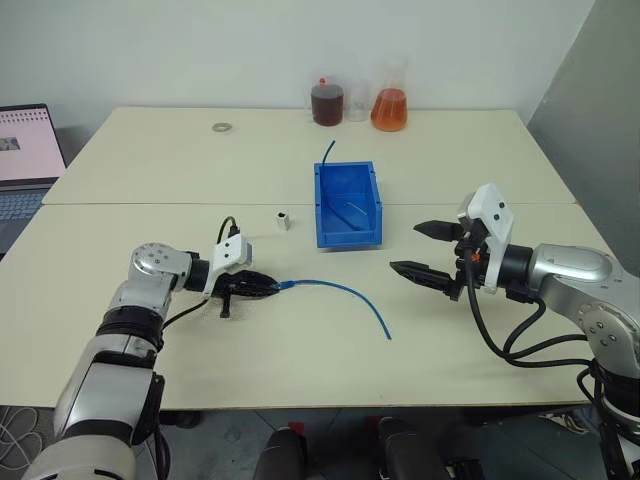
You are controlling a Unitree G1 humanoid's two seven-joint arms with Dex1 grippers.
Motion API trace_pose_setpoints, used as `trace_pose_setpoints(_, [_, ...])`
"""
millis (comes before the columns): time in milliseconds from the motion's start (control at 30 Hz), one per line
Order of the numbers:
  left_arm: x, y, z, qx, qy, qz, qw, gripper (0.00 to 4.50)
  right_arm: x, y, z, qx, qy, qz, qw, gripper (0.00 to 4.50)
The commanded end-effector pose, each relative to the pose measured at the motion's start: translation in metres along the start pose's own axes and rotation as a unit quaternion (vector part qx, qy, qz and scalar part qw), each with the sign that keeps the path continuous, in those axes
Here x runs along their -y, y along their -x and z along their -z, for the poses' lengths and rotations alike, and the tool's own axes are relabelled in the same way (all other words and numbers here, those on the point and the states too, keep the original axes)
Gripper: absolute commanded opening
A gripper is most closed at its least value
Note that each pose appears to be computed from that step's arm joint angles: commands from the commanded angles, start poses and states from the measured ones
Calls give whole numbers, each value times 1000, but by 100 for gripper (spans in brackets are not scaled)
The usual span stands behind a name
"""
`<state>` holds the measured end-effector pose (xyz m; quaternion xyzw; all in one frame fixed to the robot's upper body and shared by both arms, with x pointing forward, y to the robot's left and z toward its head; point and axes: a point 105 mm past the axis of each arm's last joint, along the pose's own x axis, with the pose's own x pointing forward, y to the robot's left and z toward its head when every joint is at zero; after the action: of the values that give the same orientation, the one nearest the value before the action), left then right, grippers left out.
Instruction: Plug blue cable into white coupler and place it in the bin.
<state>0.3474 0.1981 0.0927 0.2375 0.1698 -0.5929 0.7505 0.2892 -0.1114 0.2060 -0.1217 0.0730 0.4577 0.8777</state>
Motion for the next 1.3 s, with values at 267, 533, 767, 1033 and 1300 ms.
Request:
trace_pose_setpoints(267, [5,-17,-98,142,98,-5,985,24,-19,-2,-23,58,-24,-37,997,450])
trace_pose_setpoints(533, [14,-14,-183,269,163,-2,949,24,-35,3,-42,116,-125,-99,980,450])
trace_pose_setpoints(767, [26,-14,-201,307,184,34,933,24,-26,-2,-33,126,-196,-92,968,450])
trace_pose_setpoints(1033, [64,-11,-193,277,195,143,930,24,-9,-4,-39,145,-231,-109,956,450])
trace_pose_setpoints(1300, [62,-17,-178,260,205,136,934,24,-31,0,-47,133,-235,-209,940,450])
